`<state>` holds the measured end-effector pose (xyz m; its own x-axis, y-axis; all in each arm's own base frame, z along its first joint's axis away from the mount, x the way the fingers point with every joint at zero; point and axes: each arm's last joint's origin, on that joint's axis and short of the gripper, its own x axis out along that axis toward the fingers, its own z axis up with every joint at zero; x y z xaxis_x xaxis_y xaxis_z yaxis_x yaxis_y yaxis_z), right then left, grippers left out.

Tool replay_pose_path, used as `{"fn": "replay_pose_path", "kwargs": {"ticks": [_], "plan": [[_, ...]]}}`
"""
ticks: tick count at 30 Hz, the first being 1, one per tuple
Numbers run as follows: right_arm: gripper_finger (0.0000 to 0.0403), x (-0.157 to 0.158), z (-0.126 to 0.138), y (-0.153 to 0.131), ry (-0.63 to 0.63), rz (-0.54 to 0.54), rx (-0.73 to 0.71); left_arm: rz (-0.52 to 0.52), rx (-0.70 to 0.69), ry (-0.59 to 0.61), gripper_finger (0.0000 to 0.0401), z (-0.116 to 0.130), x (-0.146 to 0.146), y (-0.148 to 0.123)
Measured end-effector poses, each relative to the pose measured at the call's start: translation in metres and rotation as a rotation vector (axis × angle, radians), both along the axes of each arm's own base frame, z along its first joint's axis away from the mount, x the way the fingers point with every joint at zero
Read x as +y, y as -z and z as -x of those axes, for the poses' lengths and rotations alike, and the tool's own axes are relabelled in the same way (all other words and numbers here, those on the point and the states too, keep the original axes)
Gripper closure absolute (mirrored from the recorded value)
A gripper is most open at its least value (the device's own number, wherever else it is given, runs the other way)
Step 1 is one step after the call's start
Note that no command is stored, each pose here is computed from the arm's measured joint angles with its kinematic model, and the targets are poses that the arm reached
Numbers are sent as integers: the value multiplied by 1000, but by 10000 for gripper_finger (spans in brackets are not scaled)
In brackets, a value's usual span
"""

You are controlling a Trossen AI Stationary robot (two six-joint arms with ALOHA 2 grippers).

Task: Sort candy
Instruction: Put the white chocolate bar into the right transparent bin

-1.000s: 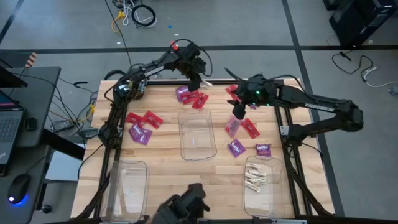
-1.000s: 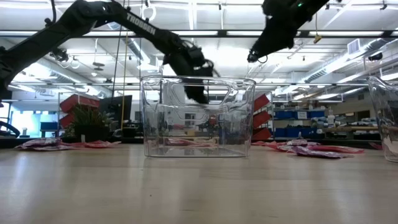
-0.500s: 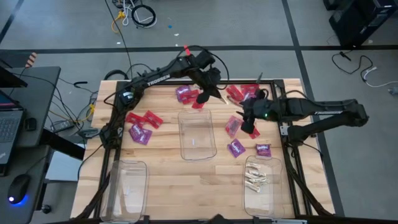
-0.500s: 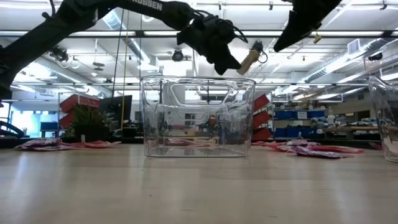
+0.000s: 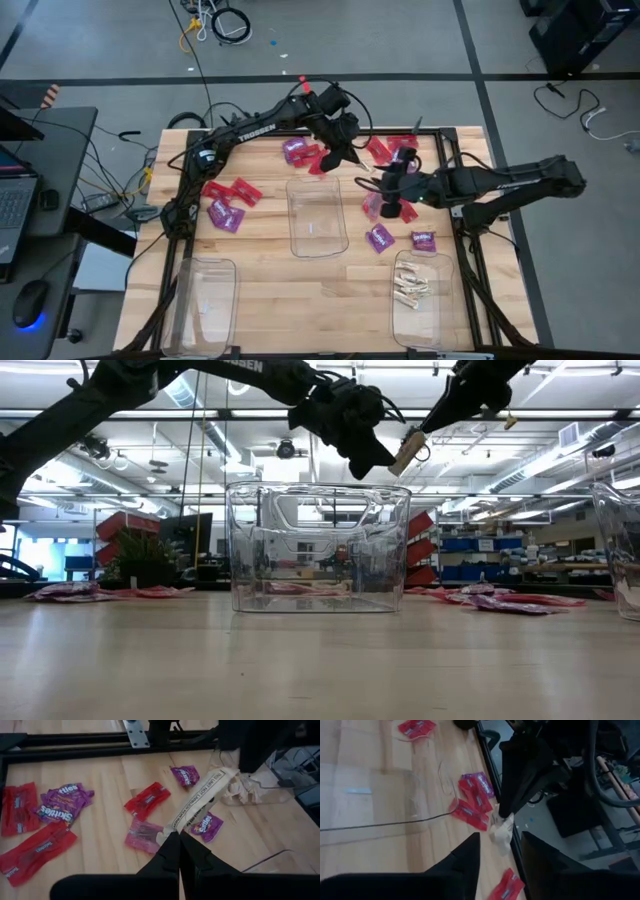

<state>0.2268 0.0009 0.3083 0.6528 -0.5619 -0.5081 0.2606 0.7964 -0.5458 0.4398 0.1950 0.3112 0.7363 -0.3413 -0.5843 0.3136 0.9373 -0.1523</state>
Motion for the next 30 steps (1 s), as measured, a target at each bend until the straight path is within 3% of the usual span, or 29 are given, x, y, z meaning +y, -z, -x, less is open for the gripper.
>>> {"fn": "replay_pose_path", "kwargs": {"ticks": [10,16,22,26,30], "plan": [[393,-3,-3,3,-5,29,41,22,-11,19,401,0,-1,-1],[401,-3,-3,2,-11,35,40,20,1,-3,392,0,0,0],[402,-2,0,-14,-1,6,12,-18,-10,-9,346,-1,2,-1],[403,3,4,-28,-32,-89,0,-91,-12,-33,306,-1,4,-1],[403,11,11,-39,-75,-288,9,-121,-42,-43,287,0,12,-3]]}}
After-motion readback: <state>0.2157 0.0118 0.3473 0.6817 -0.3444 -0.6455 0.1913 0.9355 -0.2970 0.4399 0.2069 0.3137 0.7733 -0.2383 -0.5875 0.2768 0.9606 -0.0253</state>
